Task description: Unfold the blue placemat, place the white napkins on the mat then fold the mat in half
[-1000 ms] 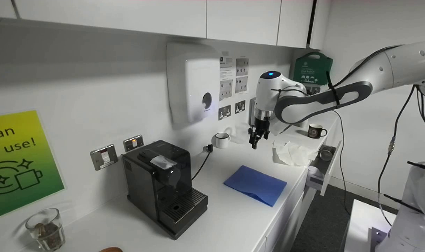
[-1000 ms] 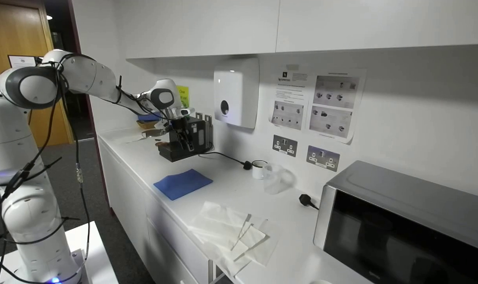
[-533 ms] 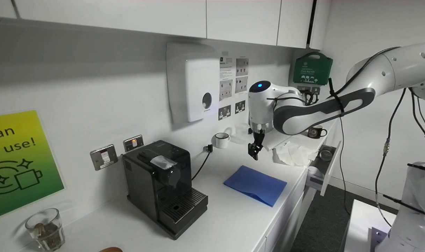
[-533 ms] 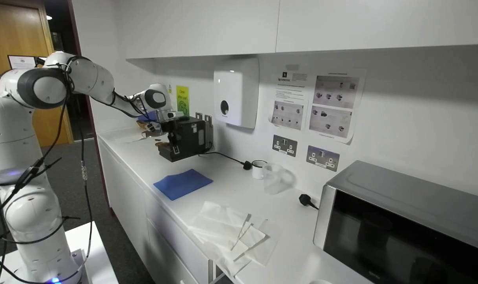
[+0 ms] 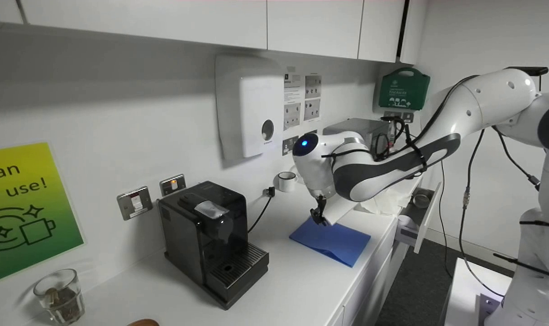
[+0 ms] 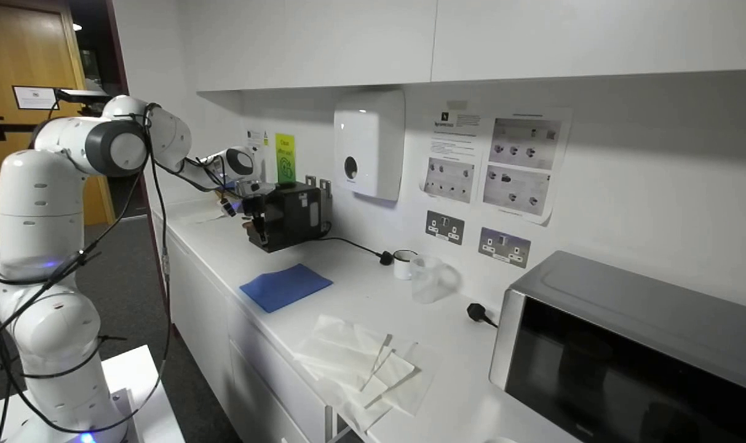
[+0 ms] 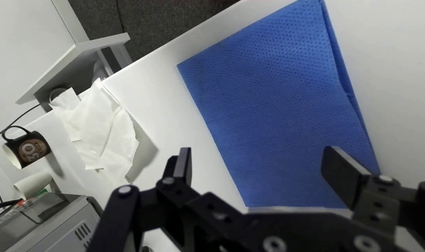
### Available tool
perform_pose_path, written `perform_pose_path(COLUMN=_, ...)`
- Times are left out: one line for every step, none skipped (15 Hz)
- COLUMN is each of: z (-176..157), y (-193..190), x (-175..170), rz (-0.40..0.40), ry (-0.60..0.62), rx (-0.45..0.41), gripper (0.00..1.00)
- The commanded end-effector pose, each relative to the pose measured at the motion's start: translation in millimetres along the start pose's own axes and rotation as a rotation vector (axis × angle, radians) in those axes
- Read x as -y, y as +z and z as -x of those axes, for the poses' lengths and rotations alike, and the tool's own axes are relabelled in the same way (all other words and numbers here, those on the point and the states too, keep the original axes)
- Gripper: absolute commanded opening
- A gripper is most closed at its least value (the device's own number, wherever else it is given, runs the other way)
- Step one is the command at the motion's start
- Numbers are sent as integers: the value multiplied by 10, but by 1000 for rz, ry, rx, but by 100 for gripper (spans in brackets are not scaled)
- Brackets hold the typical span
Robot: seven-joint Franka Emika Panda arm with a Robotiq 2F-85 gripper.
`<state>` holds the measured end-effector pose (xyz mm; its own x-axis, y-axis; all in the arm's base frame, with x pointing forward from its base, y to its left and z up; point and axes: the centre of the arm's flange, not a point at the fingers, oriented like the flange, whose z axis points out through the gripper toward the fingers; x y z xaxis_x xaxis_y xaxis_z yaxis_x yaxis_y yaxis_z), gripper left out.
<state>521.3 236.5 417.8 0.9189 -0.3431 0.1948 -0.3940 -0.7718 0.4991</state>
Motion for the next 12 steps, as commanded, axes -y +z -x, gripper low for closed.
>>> perform_pose_path(z=-255, y=52, x=230, rz=71, ry=10, rx=-5, gripper=100)
perform_pose_path(z=-298, y=90, x=278, rz=81, ry=5, rx=-3, gripper=100)
perform_pose_path(z=-342, y=127, x=335, rz=93, ry=-2, rx=-3, gripper=100)
perform_pose_path(z=-369, y=153, x=386, rz=96, ry=-18, rx=-3, gripper=100)
perform_pose_path(z=-376, y=182, x=420, rz=96, ry=-67, rx=-15, gripper=100)
perform_pose_path(z=-384, y=195, x=446, rz=105, ry=-115, rx=-32, gripper=100)
perform_pose_path(z=-373, y=208, x=467, rz=106, ry=-177, rx=-47, gripper=100)
perform_pose_path(z=-355, y=210, x=479, rz=114, ry=-241, rx=-60, gripper=100)
perform_pose_path(z=-329, y=220, x=489, rz=122, ry=-296, rx=-71, gripper=100)
perform_pose_path(z=-314, y=230, x=485, rz=136, ry=-349, rx=-78, gripper=100)
perform_pose_path(z=-298, y=234, x=486, rz=138, ry=-388, rx=-82, gripper=100)
perform_pose_path(z=-258, y=229, x=472, rz=133, ry=-423, rx=-88, gripper=100)
